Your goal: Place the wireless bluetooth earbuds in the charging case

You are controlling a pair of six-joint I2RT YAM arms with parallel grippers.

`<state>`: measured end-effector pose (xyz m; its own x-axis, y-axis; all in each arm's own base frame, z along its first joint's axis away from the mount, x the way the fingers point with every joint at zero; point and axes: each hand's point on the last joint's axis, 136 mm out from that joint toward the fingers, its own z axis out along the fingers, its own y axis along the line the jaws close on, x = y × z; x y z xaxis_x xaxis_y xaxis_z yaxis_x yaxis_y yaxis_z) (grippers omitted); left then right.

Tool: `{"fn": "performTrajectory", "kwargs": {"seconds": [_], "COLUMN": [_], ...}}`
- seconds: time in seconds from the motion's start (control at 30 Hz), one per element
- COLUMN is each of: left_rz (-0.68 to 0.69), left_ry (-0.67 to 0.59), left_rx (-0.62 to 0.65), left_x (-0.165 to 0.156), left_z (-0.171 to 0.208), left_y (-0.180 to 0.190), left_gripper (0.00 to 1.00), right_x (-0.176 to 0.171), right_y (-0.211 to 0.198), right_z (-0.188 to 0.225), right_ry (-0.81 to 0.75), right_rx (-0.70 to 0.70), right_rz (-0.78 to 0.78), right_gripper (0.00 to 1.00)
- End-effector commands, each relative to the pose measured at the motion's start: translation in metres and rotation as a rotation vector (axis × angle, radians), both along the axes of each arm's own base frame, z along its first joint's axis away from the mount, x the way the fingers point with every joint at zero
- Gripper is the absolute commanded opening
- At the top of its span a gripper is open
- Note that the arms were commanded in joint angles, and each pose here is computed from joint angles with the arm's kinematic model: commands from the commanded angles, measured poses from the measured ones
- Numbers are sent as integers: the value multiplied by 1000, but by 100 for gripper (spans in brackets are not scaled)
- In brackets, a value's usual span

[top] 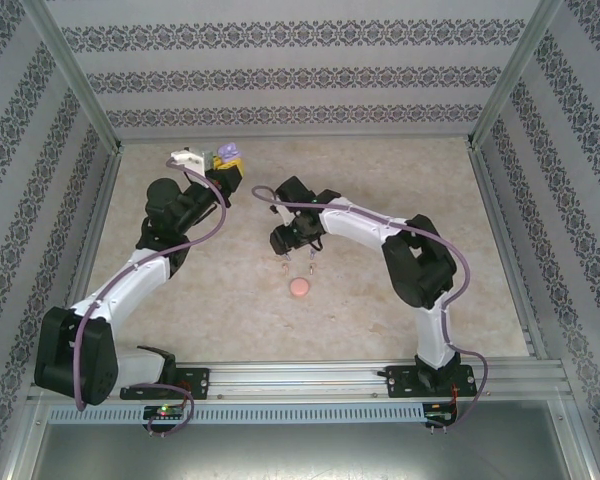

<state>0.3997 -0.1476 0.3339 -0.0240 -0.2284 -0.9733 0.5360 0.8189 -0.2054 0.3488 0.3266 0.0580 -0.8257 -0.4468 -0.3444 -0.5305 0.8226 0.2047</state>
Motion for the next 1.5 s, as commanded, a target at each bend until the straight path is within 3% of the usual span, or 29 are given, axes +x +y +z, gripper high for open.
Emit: {"fn": "performTrajectory", "kwargs": {"seconds": [0.0, 1.47], "left_rz": [23, 102], "left_ry": [-112, -121], "left_rx": [-53, -72], "left_x": [-11, -11], "left_z": [37, 41], "left_y": [7, 20], "left_gripper": [0, 0], "right_x": [-5, -10], "right_y": [0, 5], "right_z": [-7, -51], "right_ry": [-3, 21], "right_rx": [-94, -247], "right_rz": [52, 98], "right_gripper": [58, 43]}}
